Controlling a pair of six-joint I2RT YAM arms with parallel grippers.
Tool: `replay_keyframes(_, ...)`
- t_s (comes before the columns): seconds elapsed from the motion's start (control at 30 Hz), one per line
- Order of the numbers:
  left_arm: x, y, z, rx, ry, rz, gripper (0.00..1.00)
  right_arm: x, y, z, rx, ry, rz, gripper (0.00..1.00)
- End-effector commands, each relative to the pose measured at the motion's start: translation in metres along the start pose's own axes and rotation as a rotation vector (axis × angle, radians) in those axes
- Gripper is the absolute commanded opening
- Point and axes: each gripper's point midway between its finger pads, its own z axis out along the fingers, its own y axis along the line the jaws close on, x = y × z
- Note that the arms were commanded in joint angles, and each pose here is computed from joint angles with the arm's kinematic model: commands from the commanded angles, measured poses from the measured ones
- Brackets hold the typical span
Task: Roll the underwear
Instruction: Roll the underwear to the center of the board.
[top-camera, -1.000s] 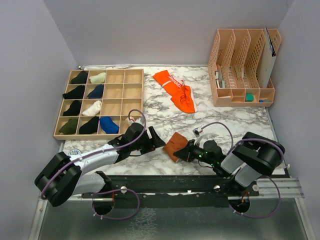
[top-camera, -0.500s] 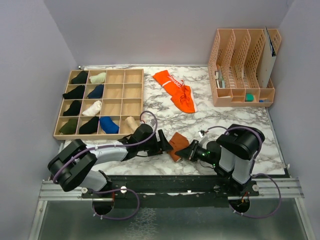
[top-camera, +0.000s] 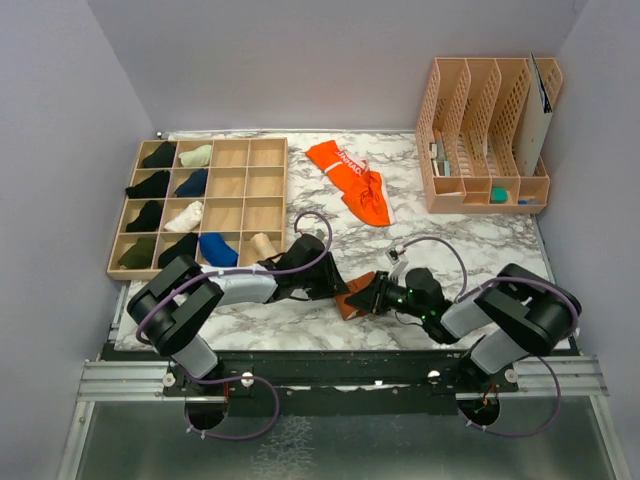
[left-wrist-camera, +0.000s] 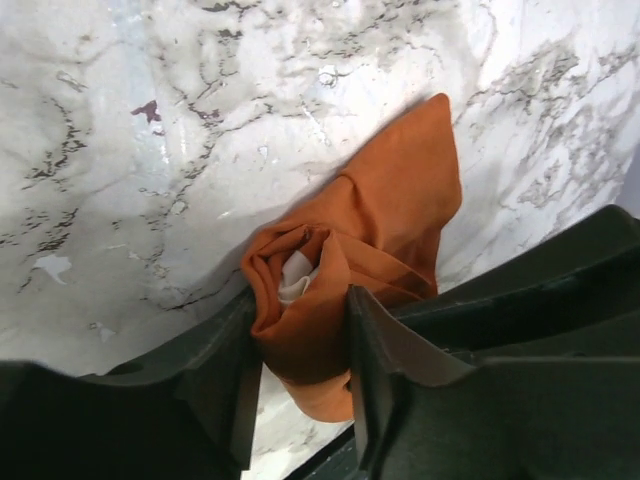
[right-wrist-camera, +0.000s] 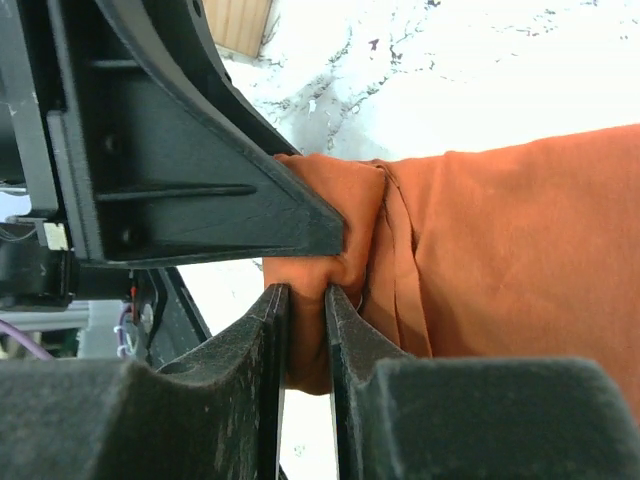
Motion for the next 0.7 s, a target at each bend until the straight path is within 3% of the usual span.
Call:
replay_keyframes(0.0, 0.024, 0.048, 0.001, -0.183, 0.075, 0.015, 0.39, 0.006, -0.025, -0.004, 0.148, 0.066, -0.099, 0.26)
replay_keyframes(0.3, 0.018, 0.043, 0.003, -0.209, 0.087, 0.053, 0.36, 0.015, -0.031, -0.017, 0.194, 0.131, -0.144, 0.44)
replay_keyframes(0.5, 0.018, 0.042, 0.003, -0.221, 0.097, 0.048, 0.36, -0.028, 0.0, -0.028, 0.157, 0.036, -0.374, 0.54)
replay_keyframes(0.67, 0.019, 0.036, 0.005, -0.21, 0.113, 0.012, 0.26, -0.037, -0.007, -0.034, 0.269, 0.113, -0.509, 0.54)
